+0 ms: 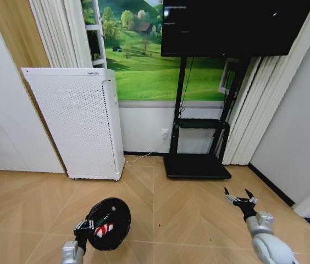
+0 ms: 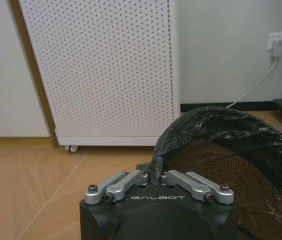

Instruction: Pick up the trash bin and place the garbage on the floor into it.

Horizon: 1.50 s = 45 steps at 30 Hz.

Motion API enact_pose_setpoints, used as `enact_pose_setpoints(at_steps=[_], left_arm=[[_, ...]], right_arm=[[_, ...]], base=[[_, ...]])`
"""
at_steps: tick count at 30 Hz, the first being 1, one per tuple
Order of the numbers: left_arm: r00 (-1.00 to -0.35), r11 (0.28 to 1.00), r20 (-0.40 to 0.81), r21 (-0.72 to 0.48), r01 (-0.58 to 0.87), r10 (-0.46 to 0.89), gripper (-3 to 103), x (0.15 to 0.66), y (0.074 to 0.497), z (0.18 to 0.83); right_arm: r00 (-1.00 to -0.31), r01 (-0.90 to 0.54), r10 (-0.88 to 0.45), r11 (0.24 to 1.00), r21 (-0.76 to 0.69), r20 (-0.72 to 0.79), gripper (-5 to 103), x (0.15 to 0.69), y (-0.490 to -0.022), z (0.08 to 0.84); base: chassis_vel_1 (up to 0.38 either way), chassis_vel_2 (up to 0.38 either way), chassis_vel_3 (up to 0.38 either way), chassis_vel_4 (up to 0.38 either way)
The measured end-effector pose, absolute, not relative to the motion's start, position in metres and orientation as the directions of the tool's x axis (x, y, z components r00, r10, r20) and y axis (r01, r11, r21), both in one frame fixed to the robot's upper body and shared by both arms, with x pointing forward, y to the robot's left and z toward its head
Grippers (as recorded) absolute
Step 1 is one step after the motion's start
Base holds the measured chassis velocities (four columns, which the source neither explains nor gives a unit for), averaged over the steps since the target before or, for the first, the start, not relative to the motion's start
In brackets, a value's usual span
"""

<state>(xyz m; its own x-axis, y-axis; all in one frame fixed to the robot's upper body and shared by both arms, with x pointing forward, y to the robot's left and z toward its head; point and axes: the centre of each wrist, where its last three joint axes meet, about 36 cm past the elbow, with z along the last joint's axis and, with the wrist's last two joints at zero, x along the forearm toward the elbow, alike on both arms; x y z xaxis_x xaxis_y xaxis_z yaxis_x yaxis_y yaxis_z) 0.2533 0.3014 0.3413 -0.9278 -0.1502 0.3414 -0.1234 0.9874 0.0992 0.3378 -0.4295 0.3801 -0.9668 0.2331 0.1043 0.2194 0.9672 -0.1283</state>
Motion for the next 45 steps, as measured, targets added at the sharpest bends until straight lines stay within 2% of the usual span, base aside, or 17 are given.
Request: enact_pose_setpoints(at_steps=[5,23,26,27,28,29,30,32,33,34,35,36,39,42,43,45], left_arm=[[-0.902,0.987,0.401,0.059,-0.151,-0.162,4,0.249,0.304,0.323],[-0.875,0.980,0.445,0.028,-0.197,-0.189,4,0.240,0.311,0.302],[-0.874,0.979,0.446,0.020,-0.202,-0.190,4,0.238,0.313,0.301],[-0.875,0.979,0.446,0.016,-0.203,-0.189,1,0.237,0.314,0.302],[-0.880,0.980,0.439,0.008,-0.200,-0.183,10,0.236,0.314,0.306],[-0.880,0.980,0.439,0.008,-0.200,-0.183,10,0.236,0.314,0.306],[-0.881,0.980,0.436,0.005,-0.200,-0.182,16,0.236,0.314,0.308],[-0.883,0.980,0.433,0.005,-0.200,-0.182,16,0.235,0.314,0.310],[-0.885,0.980,0.429,0.003,-0.201,-0.183,22,0.235,0.315,0.312],[-0.885,0.980,0.429,0.003,-0.201,-0.183,22,0.235,0.315,0.312],[-0.886,0.980,0.426,0.001,-0.201,-0.182,26,0.234,0.315,0.314],[-0.889,0.980,0.420,0.001,-0.201,-0.183,38,0.234,0.315,0.316],[-0.891,0.980,0.415,0.005,-0.201,-0.185,43,0.234,0.316,0.317],[-0.896,0.980,0.404,0.007,-0.199,-0.185,59,0.236,0.317,0.320],[-0.896,0.980,0.404,0.007,-0.199,-0.185,59,0.236,0.317,0.320],[-0.900,0.980,0.397,0.007,-0.197,-0.183,70,0.237,0.317,0.323]], right_arm=[[-0.967,0.219,0.233,0.967,-0.128,0.104,100,0.338,-0.429,0.380],[-0.967,0.219,0.233,0.967,-0.128,0.104,100,0.338,-0.429,0.380],[-0.967,0.219,0.233,0.967,-0.128,0.104,100,0.338,-0.430,0.380],[-0.967,0.219,0.233,0.967,-0.128,0.104,100,0.338,-0.430,0.380],[-0.967,0.219,0.233,0.967,-0.128,0.104,100,0.338,-0.429,0.380],[-0.967,0.219,0.233,0.967,-0.128,0.104,100,0.338,-0.429,0.380],[-0.967,0.219,0.233,0.967,-0.128,0.104,100,0.338,-0.429,0.380],[-0.967,0.219,0.233,0.967,-0.128,0.104,100,0.338,-0.429,0.380],[-0.967,0.219,0.233,0.967,-0.128,0.104,100,0.338,-0.429,0.380],[-0.967,0.219,0.233,0.967,-0.128,0.104,100,0.338,-0.429,0.380],[-0.967,0.219,0.233,0.967,-0.128,0.104,100,0.338,-0.430,0.380],[-0.967,0.219,0.233,0.967,-0.128,0.104,100,0.338,-0.429,0.380],[-0.967,0.219,0.233,0.967,-0.128,0.104,100,0.338,-0.430,0.380],[-0.967,0.219,0.233,0.967,-0.128,0.104,100,0.338,-0.430,0.380],[-0.967,0.219,0.233,0.967,-0.128,0.104,100,0.338,-0.430,0.380],[-0.967,0.219,0.233,0.967,-0.128,0.104,100,0.338,-0.429,0.380]], base=[[0.000,0.000,0.000,0.000],[0.000,0.000,0.000,0.000],[0.000,0.000,0.000,0.000],[0.000,0.000,0.000,0.000],[0.000,0.000,0.000,0.000],[0.000,0.000,0.000,0.000],[0.000,0.000,0.000,0.000],[0.000,0.000,0.000,0.000],[0.000,0.000,0.000,0.000],[0.000,0.000,0.000,0.000],[0.000,0.000,0.000,0.000],[0.000,0.000,0.000,0.000],[0.000,0.000,0.000,0.000],[0.000,0.000,0.000,0.000],[0.000,0.000,0.000,0.000],[0.000,0.000,0.000,0.000]])
